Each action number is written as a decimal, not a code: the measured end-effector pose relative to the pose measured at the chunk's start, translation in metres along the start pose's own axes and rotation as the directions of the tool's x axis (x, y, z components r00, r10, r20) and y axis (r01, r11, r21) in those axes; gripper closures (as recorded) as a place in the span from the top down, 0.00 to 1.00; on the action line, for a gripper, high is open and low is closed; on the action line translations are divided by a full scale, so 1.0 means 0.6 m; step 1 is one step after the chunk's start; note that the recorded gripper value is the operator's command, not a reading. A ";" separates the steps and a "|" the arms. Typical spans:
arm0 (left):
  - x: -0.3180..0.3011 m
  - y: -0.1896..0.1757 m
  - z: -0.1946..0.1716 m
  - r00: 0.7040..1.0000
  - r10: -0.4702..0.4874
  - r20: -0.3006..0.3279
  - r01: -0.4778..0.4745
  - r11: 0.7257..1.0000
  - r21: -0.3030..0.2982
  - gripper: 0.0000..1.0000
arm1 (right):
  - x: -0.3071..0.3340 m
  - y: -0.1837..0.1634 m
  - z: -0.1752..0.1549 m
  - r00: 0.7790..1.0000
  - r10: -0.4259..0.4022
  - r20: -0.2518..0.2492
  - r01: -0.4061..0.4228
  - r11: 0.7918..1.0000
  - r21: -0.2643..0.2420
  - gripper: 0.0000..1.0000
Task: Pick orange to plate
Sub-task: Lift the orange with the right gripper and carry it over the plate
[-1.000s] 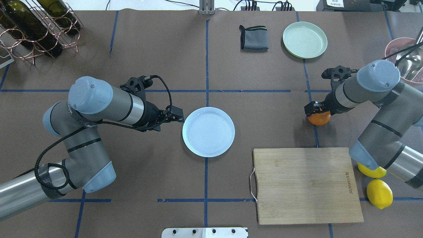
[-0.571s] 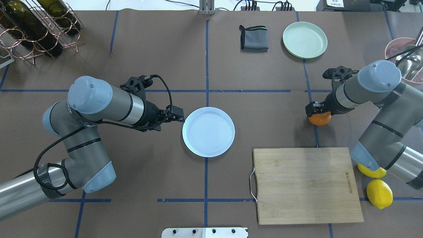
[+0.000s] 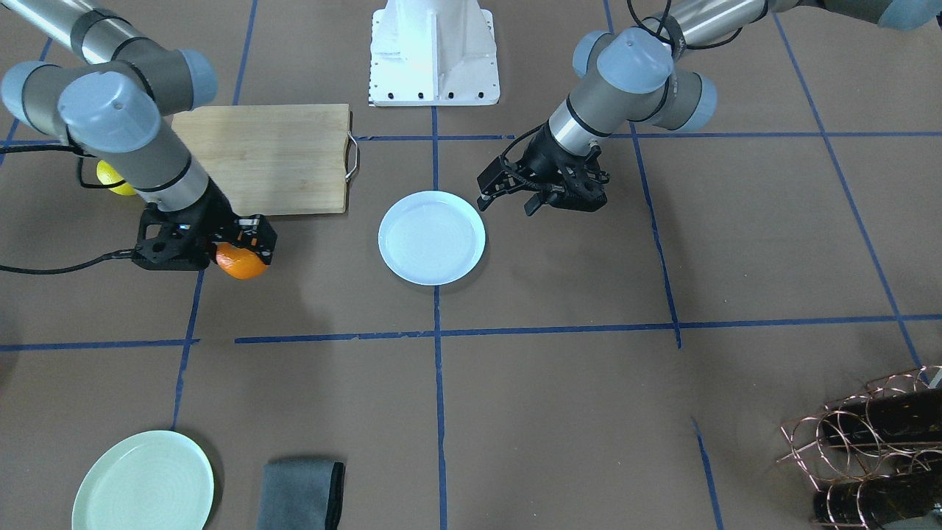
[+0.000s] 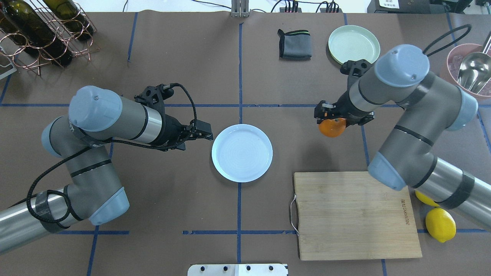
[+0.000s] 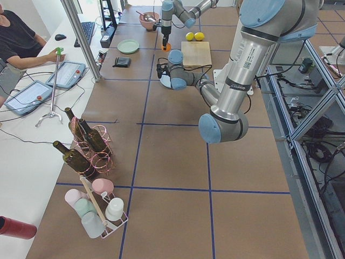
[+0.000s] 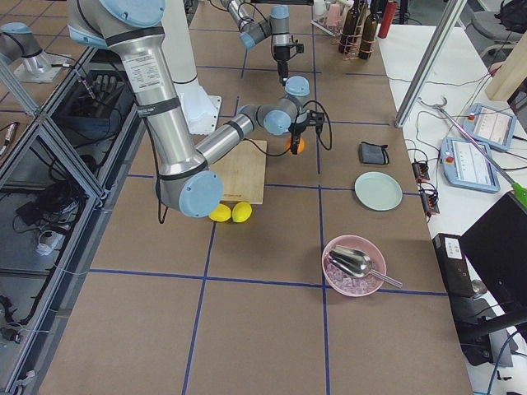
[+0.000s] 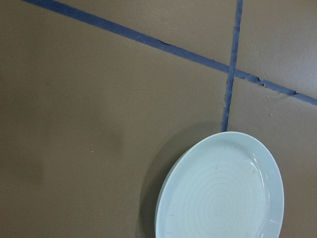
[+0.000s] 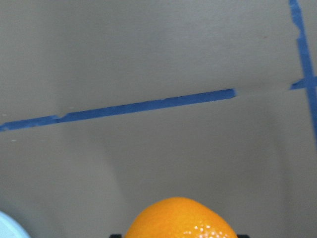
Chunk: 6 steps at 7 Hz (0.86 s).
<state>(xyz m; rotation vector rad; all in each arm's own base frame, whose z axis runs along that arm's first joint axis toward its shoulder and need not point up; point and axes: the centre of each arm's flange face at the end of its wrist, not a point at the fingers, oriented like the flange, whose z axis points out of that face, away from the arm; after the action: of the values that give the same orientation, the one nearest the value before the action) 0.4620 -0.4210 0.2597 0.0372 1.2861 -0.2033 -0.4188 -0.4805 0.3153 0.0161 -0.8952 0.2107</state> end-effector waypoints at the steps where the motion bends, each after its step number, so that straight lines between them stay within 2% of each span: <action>1: -0.020 -0.001 -0.037 1.000 0.008 -0.007 -0.008 1.000 0.011 1.00 | -0.092 0.040 0.012 0.998 0.058 0.023 -0.058 0.998 0.018 0.00; 3: -0.054 -0.006 -0.078 0.999 0.032 -0.001 -0.032 0.999 0.027 1.00 | -0.224 0.098 0.052 0.991 0.126 0.042 -0.128 0.991 0.047 0.00; 6: -0.062 -0.006 -0.083 0.999 0.035 0.003 -0.035 0.999 0.032 1.00 | -0.277 0.129 0.100 0.991 0.130 0.040 -0.132 0.989 0.073 0.00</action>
<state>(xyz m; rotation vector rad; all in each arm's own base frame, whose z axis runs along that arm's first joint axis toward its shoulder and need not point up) 0.4044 -0.4130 0.2813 0.0866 1.2787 -0.1938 -0.5805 -0.4400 0.2184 0.0310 -0.9236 0.3678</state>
